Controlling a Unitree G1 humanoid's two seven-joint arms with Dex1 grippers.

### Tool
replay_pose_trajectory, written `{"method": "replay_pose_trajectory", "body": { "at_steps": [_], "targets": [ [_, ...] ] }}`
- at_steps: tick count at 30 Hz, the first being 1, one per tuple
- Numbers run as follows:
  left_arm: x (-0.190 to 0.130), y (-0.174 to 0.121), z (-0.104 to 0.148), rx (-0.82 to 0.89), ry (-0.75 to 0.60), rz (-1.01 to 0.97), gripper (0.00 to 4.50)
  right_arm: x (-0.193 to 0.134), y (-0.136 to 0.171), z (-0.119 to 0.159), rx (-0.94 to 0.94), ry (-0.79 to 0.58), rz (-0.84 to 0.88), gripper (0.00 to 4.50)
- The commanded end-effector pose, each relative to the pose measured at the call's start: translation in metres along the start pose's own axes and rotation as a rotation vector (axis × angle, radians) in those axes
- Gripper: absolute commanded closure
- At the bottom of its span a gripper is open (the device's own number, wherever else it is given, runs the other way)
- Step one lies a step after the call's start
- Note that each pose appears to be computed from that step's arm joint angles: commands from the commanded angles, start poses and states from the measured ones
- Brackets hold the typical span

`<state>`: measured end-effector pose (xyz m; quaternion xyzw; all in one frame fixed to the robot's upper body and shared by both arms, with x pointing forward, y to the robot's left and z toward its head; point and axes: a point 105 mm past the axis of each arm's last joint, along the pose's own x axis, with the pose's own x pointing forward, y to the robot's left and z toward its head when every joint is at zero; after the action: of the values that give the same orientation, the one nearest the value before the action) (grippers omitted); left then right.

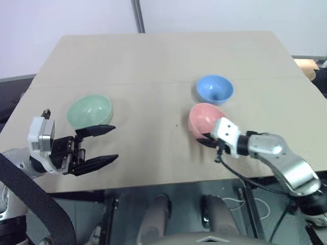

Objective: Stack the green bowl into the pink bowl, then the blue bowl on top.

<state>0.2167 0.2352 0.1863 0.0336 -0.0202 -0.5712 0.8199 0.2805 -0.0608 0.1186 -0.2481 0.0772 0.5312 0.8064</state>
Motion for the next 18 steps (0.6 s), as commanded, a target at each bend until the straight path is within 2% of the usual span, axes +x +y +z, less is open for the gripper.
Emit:
{"method": "replay_pose_trajectory", "body": {
  "at_steps": [1, 2, 3, 4, 8, 11, 15, 18],
  "targets": [
    [0.005, -0.001, 0.006, 0.036, -0.009, -0.004, 0.0, 0.026, -0.008, 0.004, -0.067, -0.007, 0.036, 4.47],
    [0.005, 0.0, 0.006, 0.043, -0.004, 0.002, 0.0, 0.032, -0.008, 0.008, -0.072, -0.016, 0.061, 4.47],
    [0.005, 0.001, 0.006, 0.047, -0.002, 0.013, 0.0, 0.038, -0.008, 0.012, -0.087, -0.022, 0.078, 3.62],
    [0.005, 0.002, 0.006, 0.05, 0.0, 0.027, 0.0, 0.041, -0.009, 0.013, -0.101, -0.023, 0.084, 3.35],
    [0.004, 0.011, 0.004, 0.079, 0.053, 0.135, 0.0, 0.04, -0.016, 0.022, -0.132, -0.05, 0.057, 1.39],
    [0.004, 0.02, 0.006, 0.17, 0.109, 0.235, 0.0, 0.025, -0.014, 0.038, -0.108, -0.119, 0.085, 0.09],
    [0.002, 0.032, 0.012, 0.253, 0.163, 0.379, 0.0, -0.002, -0.003, 0.067, -0.031, -0.271, 0.152, 0.09],
    [-0.008, 0.05, 0.009, 0.407, 0.333, 0.604, 0.0, -0.022, -0.003, 0.083, -0.005, -0.346, 0.141, 0.09]
  ]
}}
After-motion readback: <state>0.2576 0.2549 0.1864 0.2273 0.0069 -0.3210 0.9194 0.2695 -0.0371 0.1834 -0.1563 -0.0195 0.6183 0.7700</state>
